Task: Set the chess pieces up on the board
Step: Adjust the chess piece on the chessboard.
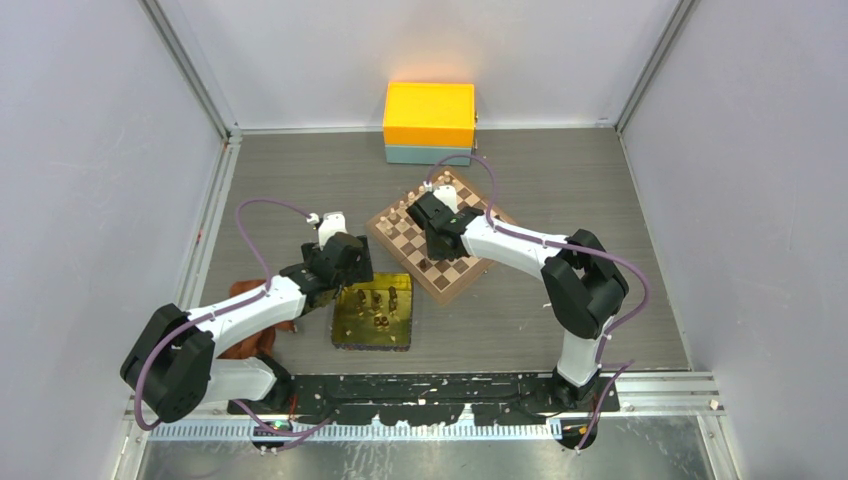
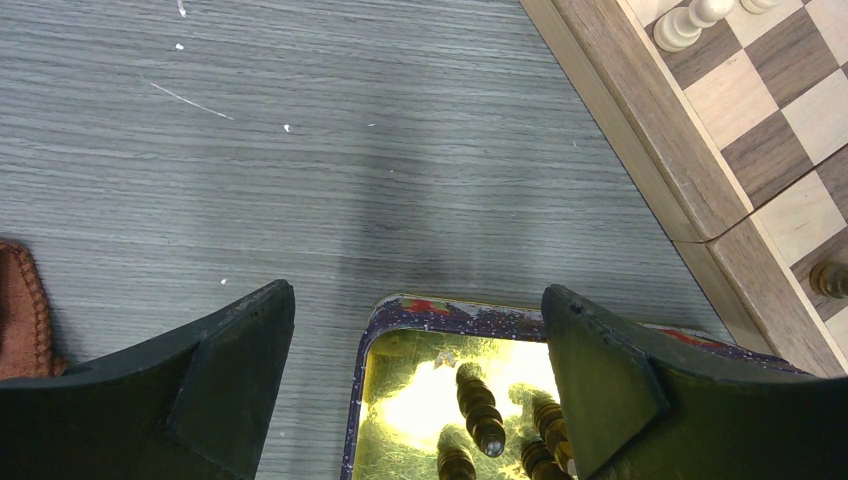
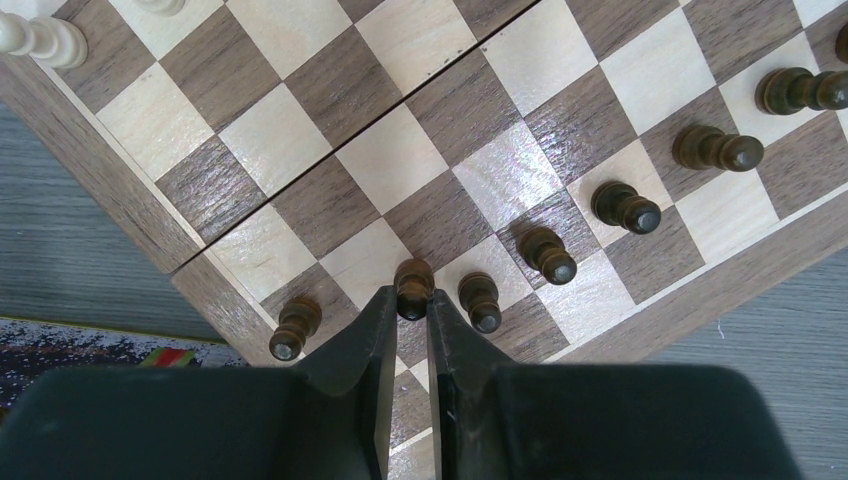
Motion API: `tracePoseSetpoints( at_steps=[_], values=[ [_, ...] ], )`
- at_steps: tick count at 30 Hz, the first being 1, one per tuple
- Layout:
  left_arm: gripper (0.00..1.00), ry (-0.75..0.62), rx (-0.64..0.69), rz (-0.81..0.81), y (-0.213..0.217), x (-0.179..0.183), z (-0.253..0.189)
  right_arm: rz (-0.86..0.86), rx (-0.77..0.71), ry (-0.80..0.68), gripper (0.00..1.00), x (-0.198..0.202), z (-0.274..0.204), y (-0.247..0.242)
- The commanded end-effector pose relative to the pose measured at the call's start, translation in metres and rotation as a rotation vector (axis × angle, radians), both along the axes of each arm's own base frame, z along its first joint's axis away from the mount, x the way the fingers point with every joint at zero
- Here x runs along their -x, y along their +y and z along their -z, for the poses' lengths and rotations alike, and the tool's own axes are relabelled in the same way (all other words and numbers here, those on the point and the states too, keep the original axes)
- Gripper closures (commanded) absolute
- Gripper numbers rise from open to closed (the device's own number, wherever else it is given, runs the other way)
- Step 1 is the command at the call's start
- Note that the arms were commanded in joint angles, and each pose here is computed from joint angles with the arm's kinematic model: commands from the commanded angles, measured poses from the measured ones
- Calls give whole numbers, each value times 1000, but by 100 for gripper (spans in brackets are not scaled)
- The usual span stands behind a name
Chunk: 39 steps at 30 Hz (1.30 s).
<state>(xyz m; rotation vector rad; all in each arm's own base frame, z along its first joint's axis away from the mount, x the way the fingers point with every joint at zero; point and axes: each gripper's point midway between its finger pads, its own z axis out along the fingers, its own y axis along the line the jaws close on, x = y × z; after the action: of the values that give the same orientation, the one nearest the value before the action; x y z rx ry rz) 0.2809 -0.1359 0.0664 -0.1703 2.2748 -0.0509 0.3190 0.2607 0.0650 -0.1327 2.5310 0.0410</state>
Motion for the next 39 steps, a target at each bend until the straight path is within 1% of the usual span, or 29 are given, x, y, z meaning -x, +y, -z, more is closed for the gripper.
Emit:
tracePoseSetpoints(
  at_steps=[1, 5, 12, 25, 39],
  values=[
    [6, -44, 25, -20, -4, -8, -10, 5, -35, -32, 87, -4, -10, 7],
    [6, -45, 26, -20, -4, -9, -10, -1, -39, -47, 89, -6, -18, 8],
    [6, -43, 23, -21, -4, -9, -9, -17, -42, -67, 91, -3, -30, 9],
    [6, -43, 28, -16, -7, -11, -12, -16, -33, -72, 91, 5, -33, 3],
    [6, -37, 30, -15, -7, -10, -11, -24, -32, -44, 92, 19, -24, 1]
  ],
)
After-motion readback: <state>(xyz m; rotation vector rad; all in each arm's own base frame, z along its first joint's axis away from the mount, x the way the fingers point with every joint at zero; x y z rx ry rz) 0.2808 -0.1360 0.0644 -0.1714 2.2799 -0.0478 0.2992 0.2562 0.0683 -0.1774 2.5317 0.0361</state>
